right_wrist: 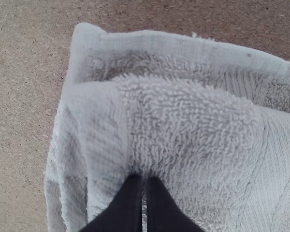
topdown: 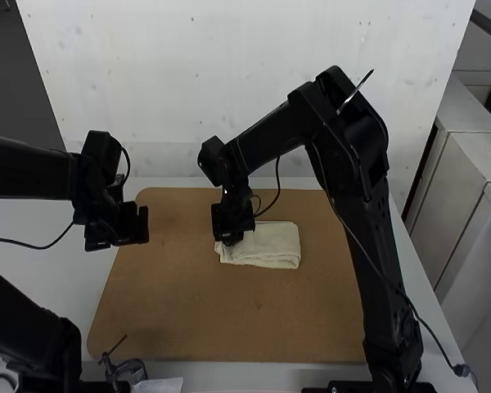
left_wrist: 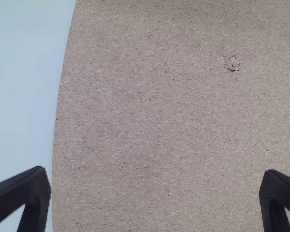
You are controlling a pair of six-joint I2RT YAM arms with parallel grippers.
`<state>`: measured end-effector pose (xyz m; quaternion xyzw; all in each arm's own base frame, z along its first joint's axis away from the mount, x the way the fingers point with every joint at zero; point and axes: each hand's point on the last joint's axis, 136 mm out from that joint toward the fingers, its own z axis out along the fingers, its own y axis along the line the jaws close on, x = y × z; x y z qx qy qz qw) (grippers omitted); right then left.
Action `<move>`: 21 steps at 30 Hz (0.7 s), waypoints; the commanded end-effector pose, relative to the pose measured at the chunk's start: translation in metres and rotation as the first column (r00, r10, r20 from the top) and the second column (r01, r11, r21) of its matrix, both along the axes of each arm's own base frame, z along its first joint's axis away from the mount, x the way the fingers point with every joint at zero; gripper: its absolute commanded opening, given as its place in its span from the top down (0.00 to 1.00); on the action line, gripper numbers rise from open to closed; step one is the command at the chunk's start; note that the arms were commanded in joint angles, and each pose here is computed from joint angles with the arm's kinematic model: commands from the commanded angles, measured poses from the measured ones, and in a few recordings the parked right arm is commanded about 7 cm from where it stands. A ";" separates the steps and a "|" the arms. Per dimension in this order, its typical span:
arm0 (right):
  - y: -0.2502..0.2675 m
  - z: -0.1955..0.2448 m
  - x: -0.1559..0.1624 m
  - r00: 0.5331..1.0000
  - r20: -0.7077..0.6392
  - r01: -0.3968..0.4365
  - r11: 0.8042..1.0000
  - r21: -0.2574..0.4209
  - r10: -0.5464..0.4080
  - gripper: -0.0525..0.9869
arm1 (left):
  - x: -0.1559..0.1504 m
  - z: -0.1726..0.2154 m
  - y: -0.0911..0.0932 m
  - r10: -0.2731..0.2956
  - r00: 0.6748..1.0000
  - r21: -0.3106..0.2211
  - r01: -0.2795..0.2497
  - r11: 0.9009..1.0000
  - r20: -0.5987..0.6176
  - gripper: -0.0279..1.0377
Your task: Fold the towel.
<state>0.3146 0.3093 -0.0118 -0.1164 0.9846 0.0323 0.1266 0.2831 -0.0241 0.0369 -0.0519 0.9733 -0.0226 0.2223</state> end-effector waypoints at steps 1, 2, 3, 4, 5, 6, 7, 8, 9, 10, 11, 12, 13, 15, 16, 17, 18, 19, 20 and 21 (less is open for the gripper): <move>0.014 0.013 0.010 0.999 0.048 -0.008 1.000 0.018 0.007 0.94 | 0.000 -0.003 -0.001 -0.013 1.000 0.000 0.013 1.000 -0.007 0.07; 0.014 0.014 0.011 0.999 0.051 -0.007 1.000 0.018 0.007 0.94 | 0.001 -0.003 -0.001 -0.013 1.000 0.000 0.013 1.000 -0.006 0.07; 0.014 0.016 0.012 0.999 0.054 -0.006 1.000 0.021 0.005 0.94 | 0.001 -0.003 0.000 -0.012 1.000 0.000 0.012 1.000 -0.006 0.07; 0.013 0.016 0.014 0.998 0.057 -0.002 1.000 0.021 0.001 0.94 | 0.001 -0.003 0.000 -0.012 1.000 0.000 0.012 1.000 -0.004 0.07; 0.012 0.018 0.015 0.998 0.060 0.001 1.000 0.021 -0.003 0.94 | 0.001 -0.003 0.000 -0.012 1.000 0.000 0.012 1.000 -0.004 0.07; 0.011 0.021 0.017 0.998 0.064 0.006 1.000 0.026 -0.008 0.94 | 0.001 -0.003 0.000 -0.013 1.000 0.001 0.013 1.000 -0.004 0.07; 0.009 0.024 0.019 0.998 0.067 0.010 1.000 0.029 -0.012 0.93 | 0.001 -0.003 0.000 -0.012 1.000 0.000 0.012 1.000 -0.004 0.07; 0.007 0.031 0.020 0.997 0.073 0.013 0.999 0.034 -0.016 0.92 | 0.001 -0.003 0.000 -0.012 1.000 0.000 0.012 1.000 -0.003 0.07; 0.004 0.034 0.021 0.997 0.071 0.019 0.999 0.034 -0.022 0.85 | 0.001 -0.003 0.000 -0.010 1.000 0.000 0.010 1.000 -0.004 0.07; 0.001 0.043 0.022 0.997 0.078 0.025 0.999 0.042 -0.028 0.74 | 0.001 -0.003 0.000 -0.010 1.000 0.000 0.010 1.000 -0.003 0.07; -0.002 0.048 0.022 0.996 0.080 0.031 0.999 0.044 -0.035 0.63 | 0.001 -0.003 0.000 -0.010 1.000 0.000 0.010 1.000 -0.003 0.07; -0.005 0.059 0.023 0.995 0.087 0.037 0.998 0.059 -0.042 0.59 | 0.001 -0.003 0.001 -0.009 1.000 0.000 0.009 1.000 -0.003 0.07; -0.009 0.067 0.023 0.995 0.095 0.035 0.997 0.063 -0.041 0.57 | 0.001 -0.002 0.001 -0.007 1.000 0.000 0.007 1.000 -0.001 0.07; -0.019 0.088 0.024 0.991 0.127 0.034 0.996 0.083 -0.044 0.48 | 0.003 -0.002 0.003 0.001 1.000 0.000 -0.001 1.000 0.004 0.07; -0.025 0.097 0.026 0.989 0.140 0.033 0.995 0.093 -0.046 0.42 | 0.004 -0.001 0.004 0.004 1.000 0.000 -0.004 1.000 0.008 0.07; -0.034 0.106 0.029 0.986 0.151 0.047 0.993 0.107 -0.063 0.34 | 0.004 -0.001 0.005 0.007 1.000 0.000 -0.007 1.000 0.010 0.07; -0.040 0.115 0.030 0.984 0.163 0.054 0.991 0.120 -0.073 0.26 | 0.006 0.001 0.005 0.006 1.000 0.000 -0.006 1.000 0.019 0.07; -0.048 0.124 0.030 0.980 0.178 0.061 0.990 0.130 -0.084 0.17 | 0.007 0.002 0.005 0.004 1.000 0.000 -0.004 1.000 0.027 0.07; -0.057 0.129 0.030 0.977 0.193 0.063 0.990 0.129 -0.087 0.13 | 0.008 0.005 0.005 0.000 0.999 0.001 0.000 1.000 0.039 0.07; -0.068 0.132 0.032 0.972 0.214 0.075 0.989 0.125 -0.101 0.11 | 0.011 0.009 0.007 0.001 0.998 0.004 -0.002 1.000 0.056 0.07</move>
